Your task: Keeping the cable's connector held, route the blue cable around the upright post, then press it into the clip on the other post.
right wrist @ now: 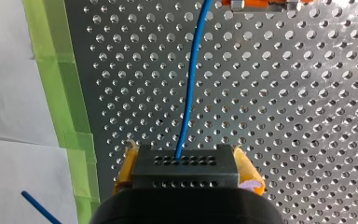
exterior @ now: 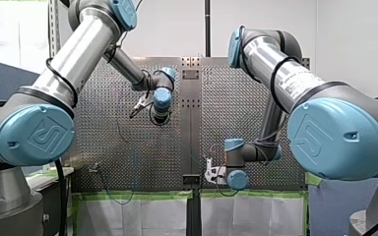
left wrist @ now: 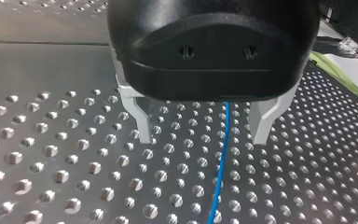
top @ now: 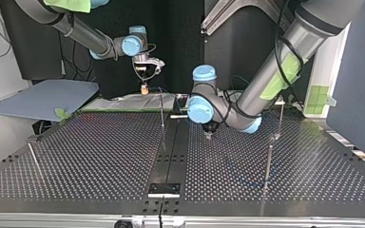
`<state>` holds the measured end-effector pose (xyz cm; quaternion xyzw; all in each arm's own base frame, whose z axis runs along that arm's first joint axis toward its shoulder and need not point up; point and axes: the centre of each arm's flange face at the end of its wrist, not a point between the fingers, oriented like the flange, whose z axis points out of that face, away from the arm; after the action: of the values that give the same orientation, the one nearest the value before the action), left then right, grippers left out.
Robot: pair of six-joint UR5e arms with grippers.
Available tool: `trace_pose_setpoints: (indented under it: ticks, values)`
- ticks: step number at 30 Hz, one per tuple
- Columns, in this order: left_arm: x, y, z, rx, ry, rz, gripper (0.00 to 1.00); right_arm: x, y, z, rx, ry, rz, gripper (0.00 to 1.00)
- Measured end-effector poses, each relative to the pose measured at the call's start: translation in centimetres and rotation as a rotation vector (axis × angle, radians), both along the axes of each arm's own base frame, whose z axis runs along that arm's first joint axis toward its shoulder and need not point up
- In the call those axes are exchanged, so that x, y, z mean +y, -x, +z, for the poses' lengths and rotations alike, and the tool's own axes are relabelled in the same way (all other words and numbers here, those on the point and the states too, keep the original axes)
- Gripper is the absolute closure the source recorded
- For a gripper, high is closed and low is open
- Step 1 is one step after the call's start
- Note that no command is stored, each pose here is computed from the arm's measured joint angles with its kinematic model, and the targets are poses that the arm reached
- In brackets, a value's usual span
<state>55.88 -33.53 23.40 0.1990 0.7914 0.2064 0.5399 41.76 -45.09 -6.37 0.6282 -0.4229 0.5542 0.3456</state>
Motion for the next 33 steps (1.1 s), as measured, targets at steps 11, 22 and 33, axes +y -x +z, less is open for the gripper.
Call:
trace_pose_setpoints:
  ticks: [11,22,33]
  values:
    - [-0.7,-0.4,-1.4,-0.029,0.029,0.011,0.00,0.1,-0.2,0.0,0.002,0.002,0.004,1.00]
    - [-1.6,-0.9,-5.8,-0.013,0.023,0.009,0.00,0.2,-0.3,0.0,0.005,0.004,0.007,1.00]
    - [-2.2,-1.5,-7.3,-0.050,0.079,0.011,0.00,0.3,-0.4,0.0,0.006,0.002,0.009,1.00]
